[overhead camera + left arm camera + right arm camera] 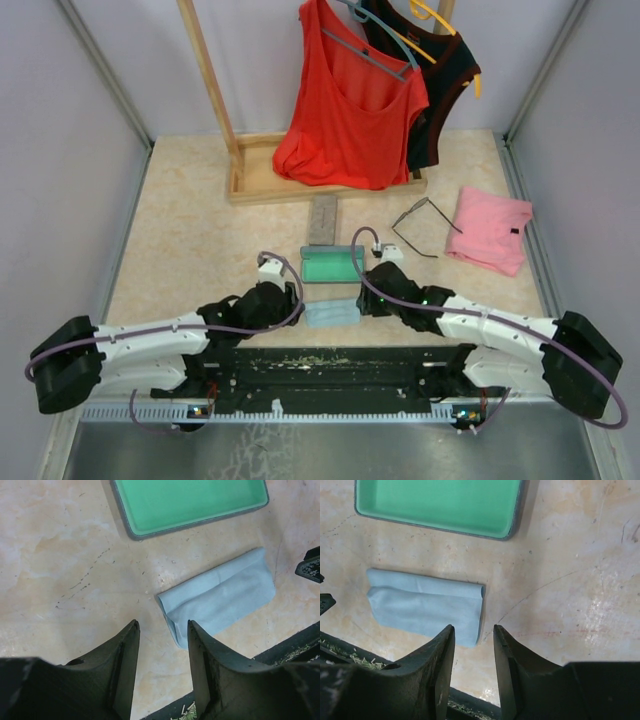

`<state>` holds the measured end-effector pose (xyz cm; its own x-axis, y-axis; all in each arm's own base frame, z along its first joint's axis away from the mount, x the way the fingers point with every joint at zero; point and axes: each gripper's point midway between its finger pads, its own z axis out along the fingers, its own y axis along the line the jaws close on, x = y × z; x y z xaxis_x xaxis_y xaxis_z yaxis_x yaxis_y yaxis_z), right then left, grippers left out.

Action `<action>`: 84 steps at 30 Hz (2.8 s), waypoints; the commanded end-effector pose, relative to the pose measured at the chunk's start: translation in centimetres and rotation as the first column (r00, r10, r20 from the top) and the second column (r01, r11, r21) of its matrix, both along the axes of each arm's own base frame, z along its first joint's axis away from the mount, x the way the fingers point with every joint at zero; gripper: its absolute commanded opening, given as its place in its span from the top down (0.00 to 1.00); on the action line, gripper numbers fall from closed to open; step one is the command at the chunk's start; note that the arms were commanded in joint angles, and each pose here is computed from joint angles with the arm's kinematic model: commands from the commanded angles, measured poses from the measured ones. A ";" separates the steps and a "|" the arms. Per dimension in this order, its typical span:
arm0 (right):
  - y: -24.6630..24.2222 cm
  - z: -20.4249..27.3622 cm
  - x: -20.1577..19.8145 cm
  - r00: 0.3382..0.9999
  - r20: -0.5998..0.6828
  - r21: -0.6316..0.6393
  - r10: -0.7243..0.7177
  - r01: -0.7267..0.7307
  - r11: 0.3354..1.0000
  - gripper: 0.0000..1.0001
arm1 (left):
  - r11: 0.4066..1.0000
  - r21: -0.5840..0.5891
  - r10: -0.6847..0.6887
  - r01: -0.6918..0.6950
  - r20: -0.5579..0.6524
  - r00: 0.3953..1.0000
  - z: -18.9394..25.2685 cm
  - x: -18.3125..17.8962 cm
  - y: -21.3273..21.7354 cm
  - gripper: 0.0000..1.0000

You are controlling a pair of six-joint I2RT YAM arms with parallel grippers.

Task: Organize the sunglasses
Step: Fold the glasses cleaning cloth at the center of the board, then pick up the glasses cleaning cloth from the center of the board.

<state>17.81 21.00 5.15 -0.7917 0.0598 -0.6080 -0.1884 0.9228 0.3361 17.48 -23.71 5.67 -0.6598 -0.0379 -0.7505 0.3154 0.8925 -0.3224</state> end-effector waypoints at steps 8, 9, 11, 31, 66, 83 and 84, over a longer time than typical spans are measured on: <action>2.1 1.5 3.4 0.995 0.076 -0.078 0.068 -0.062 0.995 0.61 | 0.998 -0.038 -0.047 0.045 -0.027 0.999 -0.4 1.9 -1.4 0.51; 2.3 1.4 3.5 0.995 0.074 -0.081 0.072 -0.066 0.995 0.62 | 0.998 -0.039 -0.044 0.043 -0.029 0.999 -0.5 2.0 -1.3 0.51; 2.6 1.0 3.6 0.994 0.065 -0.082 0.083 -0.077 0.994 0.61 | 0.998 -0.047 -0.036 0.035 -0.031 0.999 -0.5 2.1 -1.3 0.50; 1.5 2.1 4.2 0.992 0.126 -0.028 -0.015 0.019 0.999 0.62 | 1.000 -0.006 0.012 -0.013 -0.145 0.989 -1.8 2.2 -1.7 0.54; -0.7 1.6 3.3 0.986 0.156 0.014 -0.060 0.059 0.998 0.62 | 0.962 0.272 0.093 -0.040 -0.186 0.978 -4.8 0.6 -1.7 0.55; -1.0 1.3 3.3 0.986 0.152 0.020 -0.065 0.062 0.998 0.62 | 0.935 0.355 0.089 -0.017 -0.188 0.978 -5.9 -0.3 -1.2 0.59; -1.0 1.3 3.3 0.986 0.151 0.019 -0.066 0.064 0.998 0.62 | 0.932 0.362 0.089 -0.016 -0.188 0.978 -5.9 -0.4 -1.1 0.59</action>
<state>20.36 19.64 5.31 -0.7129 0.0661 -0.6981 -0.1847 0.9427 0.2779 19.03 -26.92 2.01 -0.7571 0.0887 -0.6472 0.2233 0.9662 -0.1288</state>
